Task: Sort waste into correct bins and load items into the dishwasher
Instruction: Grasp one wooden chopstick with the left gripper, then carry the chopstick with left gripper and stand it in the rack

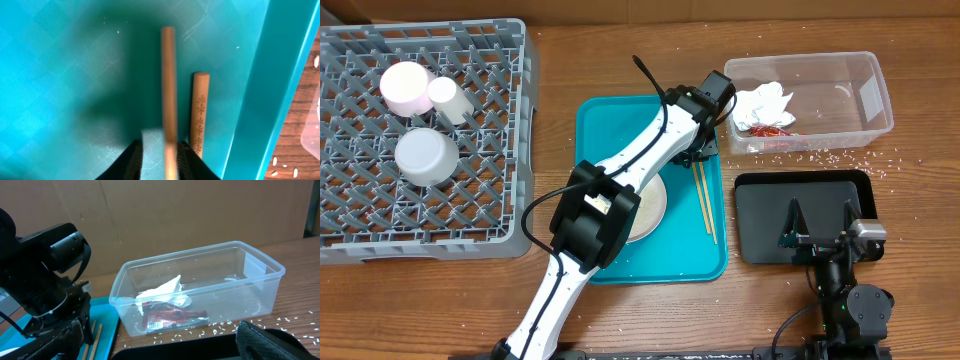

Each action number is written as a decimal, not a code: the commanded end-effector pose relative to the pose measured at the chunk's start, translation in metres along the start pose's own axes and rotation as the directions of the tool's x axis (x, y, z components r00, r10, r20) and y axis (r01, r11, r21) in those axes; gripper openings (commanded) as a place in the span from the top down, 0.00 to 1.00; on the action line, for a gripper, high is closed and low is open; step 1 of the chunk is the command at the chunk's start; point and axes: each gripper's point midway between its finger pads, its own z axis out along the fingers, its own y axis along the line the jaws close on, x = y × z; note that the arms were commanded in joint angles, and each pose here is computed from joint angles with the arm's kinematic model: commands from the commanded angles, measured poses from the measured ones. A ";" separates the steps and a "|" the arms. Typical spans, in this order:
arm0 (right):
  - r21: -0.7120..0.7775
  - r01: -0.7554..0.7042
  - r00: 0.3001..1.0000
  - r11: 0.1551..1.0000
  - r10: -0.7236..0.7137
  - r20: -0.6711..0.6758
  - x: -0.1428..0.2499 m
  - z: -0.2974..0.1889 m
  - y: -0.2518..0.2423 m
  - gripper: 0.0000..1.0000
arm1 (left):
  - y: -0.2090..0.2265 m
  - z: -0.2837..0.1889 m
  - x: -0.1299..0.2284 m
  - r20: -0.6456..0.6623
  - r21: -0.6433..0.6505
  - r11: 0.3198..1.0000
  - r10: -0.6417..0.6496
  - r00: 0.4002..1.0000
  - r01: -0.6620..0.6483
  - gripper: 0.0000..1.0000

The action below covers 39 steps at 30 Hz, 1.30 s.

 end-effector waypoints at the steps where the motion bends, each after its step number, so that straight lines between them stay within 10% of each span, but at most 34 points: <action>1: -0.006 0.007 1.000 1.000 -0.007 0.002 0.002 0.000 0.001 0.00 | 0.004 0.010 0.006 -0.003 -0.036 0.999 0.002 1.000 -0.002 0.78; 15: -0.006 0.007 1.000 1.000 -0.007 0.002 0.002 0.000 0.001 0.00 | 0.017 0.000 -0.021 0.090 -0.094 0.992 0.087 0.992 -0.079 0.96; 24: -0.006 0.007 1.000 1.000 -0.007 0.002 0.002 0.000 0.001 0.00 | 0.018 -0.113 -0.092 0.265 -0.027 0.977 0.209 0.941 -0.210 0.96; 34: -0.006 0.007 1.000 1.000 -0.007 0.002 0.002 0.000 0.001 0.00 | 0.152 -0.251 -0.161 0.376 -0.210 0.895 0.445 0.813 -0.393 0.96; 39: -0.006 0.007 1.000 1.000 -0.007 0.002 0.002 0.000 0.001 0.00 | 0.237 -0.253 -0.174 0.321 -0.254 0.919 0.373 0.870 -0.301 0.96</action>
